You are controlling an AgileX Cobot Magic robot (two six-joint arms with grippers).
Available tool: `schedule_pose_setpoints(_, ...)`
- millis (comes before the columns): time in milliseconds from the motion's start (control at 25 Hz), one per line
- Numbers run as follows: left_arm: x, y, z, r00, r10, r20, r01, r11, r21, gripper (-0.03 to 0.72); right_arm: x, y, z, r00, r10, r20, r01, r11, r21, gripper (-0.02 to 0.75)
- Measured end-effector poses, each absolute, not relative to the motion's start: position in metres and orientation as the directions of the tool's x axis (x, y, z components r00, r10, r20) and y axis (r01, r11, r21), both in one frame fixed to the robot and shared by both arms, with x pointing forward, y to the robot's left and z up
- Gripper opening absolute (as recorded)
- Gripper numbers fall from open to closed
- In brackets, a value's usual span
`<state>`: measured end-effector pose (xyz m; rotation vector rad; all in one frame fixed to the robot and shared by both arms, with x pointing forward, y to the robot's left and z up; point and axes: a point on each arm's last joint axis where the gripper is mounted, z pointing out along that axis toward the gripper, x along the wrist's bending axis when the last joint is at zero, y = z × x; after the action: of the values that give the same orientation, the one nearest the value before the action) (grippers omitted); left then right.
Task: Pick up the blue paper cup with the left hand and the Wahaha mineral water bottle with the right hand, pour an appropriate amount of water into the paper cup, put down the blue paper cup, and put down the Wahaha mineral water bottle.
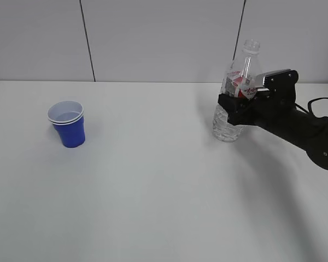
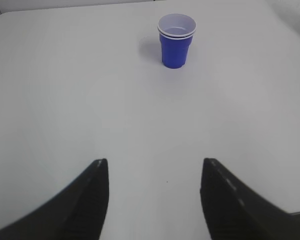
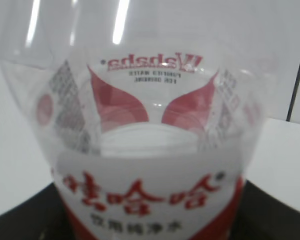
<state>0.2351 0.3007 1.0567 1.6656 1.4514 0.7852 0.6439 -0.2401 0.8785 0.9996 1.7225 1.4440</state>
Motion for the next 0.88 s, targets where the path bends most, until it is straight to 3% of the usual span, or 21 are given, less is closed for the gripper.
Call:
schedule_pose_setpoints(440, 0.2352, 0.3007, 1.0569, 0.159, 0.987, -0.039, 0.506, -0.048, 0.861, 0.437, 0.6418, -0.2355, 0.8768, -0.546, 0.829, -0.116, 0.084, 0.192, 0.978, 0.442)
schedule_pose_setpoints(880, 0.2353, 0.3007, 1.057, 0.159, 0.987, -0.039, 0.504, -0.047, 0.862, 0.426, 0.6414, -0.2349, 0.8768, -0.552, 0.827, -0.101, 0.09, 0.18, 0.979, 0.598)
